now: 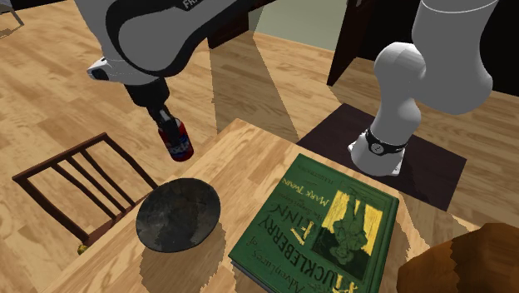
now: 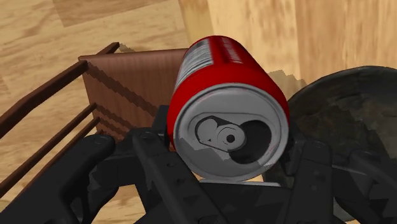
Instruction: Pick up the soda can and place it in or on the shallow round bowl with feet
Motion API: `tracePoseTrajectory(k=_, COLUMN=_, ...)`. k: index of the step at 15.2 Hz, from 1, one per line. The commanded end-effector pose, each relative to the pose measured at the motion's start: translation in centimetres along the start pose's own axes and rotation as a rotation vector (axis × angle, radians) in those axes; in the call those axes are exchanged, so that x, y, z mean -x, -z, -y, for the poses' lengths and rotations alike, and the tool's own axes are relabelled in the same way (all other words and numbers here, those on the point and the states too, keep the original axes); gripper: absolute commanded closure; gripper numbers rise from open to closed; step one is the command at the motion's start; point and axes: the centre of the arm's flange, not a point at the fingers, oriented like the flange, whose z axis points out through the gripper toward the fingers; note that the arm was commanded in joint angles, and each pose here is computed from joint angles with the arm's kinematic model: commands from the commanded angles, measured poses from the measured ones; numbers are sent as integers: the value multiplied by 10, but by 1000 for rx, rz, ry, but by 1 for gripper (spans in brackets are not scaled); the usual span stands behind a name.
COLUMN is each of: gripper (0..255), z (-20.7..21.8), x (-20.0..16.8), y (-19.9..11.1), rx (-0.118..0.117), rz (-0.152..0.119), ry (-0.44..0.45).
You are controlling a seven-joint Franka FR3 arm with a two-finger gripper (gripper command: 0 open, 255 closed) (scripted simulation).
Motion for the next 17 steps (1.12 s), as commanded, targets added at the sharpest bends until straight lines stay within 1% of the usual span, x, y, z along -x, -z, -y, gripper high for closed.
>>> tracePoseTrajectory(k=1, gripper=255, z=0, x=0, y=13, rx=0, rz=0, ry=0)
tracePoseTrajectory(k=12, gripper=255, z=0, x=1, y=69, rx=0, rz=0, ry=0)
tracePoseTrajectory(k=17, gripper=255, z=57, x=-31, y=81, rx=0, rz=0, ry=0)
